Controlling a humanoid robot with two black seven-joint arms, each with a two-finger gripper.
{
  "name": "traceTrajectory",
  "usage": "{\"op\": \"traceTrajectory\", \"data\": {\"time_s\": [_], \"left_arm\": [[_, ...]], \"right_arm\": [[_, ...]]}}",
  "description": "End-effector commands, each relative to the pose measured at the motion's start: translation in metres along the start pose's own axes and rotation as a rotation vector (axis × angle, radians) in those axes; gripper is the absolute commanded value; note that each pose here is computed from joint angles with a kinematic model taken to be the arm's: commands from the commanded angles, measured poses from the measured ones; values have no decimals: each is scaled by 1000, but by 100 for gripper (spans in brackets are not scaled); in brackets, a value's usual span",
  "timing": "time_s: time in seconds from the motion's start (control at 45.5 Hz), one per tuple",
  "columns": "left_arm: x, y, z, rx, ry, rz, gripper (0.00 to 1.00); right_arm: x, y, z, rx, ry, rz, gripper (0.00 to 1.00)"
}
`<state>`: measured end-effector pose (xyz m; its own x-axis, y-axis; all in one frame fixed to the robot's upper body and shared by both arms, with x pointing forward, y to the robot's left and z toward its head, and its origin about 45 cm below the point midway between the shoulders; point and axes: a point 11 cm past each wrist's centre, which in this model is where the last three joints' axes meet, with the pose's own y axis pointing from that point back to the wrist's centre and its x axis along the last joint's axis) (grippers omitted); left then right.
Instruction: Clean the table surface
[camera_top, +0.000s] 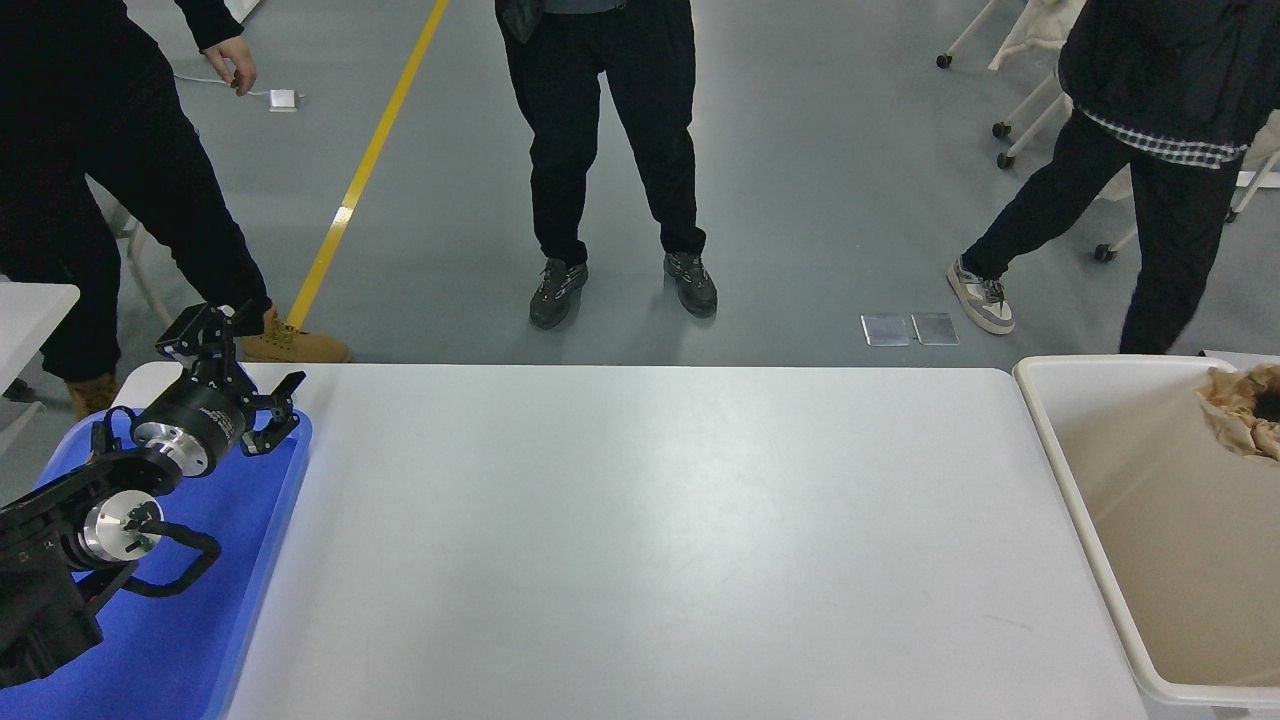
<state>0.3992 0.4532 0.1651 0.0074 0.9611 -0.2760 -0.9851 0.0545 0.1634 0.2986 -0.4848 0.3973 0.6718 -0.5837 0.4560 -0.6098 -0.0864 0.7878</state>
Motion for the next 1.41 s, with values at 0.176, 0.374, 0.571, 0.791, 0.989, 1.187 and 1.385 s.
{"op": "traceTrajectory", "data": {"time_s": [0.176, 0.374, 0.571, 0.791, 0.989, 1.187, 1.385], "left_arm": [[0, 0, 0, 1, 0, 1, 100], [0, 0, 0, -1, 0, 0, 100], [0, 0, 0, 1, 0, 1, 100], [0, 0, 0, 1, 0, 0, 100], [0, 0, 0, -1, 0, 0, 100], [0, 0, 0, 1, 0, 1, 100], [0, 0, 0, 1, 0, 1, 100]], "right_arm": [[58, -24, 29, -71, -148, 159, 0], [60, -72, 55, -131, -233, 248, 0], [43, -128, 70, -156, -268, 299, 0], [11, -191, 95, -200, -283, 342, 0], [-15, -227, 117, -225, -267, 413, 0], [-36, -243, 132, -258, -244, 504, 0], [-51, -257, 130, -273, -241, 606, 0]]}}
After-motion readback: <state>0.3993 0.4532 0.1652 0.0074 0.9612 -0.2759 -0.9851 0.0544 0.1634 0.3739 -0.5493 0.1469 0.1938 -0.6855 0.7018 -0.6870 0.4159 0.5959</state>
